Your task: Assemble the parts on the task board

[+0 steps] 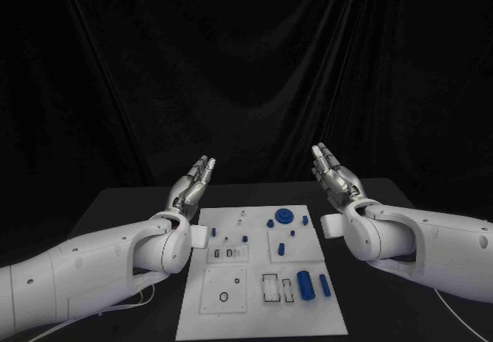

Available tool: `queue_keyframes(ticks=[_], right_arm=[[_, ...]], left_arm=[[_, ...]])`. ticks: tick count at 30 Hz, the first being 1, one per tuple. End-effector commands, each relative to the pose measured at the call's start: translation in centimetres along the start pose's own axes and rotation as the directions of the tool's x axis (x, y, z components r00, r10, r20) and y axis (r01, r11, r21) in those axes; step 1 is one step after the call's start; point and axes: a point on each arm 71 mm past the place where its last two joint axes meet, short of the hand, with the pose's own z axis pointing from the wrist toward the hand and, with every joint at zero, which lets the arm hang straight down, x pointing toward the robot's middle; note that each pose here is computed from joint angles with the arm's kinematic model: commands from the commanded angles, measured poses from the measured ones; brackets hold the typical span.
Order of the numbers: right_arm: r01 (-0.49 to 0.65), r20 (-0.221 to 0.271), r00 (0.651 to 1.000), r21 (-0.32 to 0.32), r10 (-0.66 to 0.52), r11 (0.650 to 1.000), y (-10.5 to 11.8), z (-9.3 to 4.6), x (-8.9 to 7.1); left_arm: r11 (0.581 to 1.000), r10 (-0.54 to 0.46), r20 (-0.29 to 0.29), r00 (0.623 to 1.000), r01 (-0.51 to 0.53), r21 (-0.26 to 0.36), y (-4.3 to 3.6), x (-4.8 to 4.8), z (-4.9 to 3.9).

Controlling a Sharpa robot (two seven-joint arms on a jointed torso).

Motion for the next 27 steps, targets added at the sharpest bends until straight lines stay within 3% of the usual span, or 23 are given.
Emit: queue_keyframes(ticks=[1, 6, 14, 15, 27], right_arm=[[-0.127, -0.077, 0.989, -0.011, 0.126, 0.992, 0.5, 0.0, 0.3], [-0.135, -0.083, 0.988, -0.011, 0.134, 0.991, 0.6, 0.0, 0.2], [-0.135, -0.083, 0.988, -0.011, 0.134, 0.991, 0.6, 0.0, 0.2], [-0.154, -0.173, 0.973, 0.024, 0.156, 0.988, 0.2, 0.3, 0.1], [-0.178, -0.226, 0.959, -0.007, 0.171, 0.984, 0.7, 0.8, -0.4]], left_arm=[[0.981, -0.155, -0.163, 0.974, 0.172, 0.093, -1.12, 0.88, 0.42], [0.963, -0.210, -0.245, 0.947, 0.244, 0.117, -1.51, 1.01, 0.76], [0.952, -0.236, -0.284, 0.929, 0.280, 0.126, -1.72, 1.03, 0.91], [0.928, -0.275, -0.329, 0.903, 0.339, 0.154, -1.76, -0.45, 0.96], [0.929, -0.268, -0.367, 0.891, 0.340, 0.146, -1.97, -2.19, 0.24]])
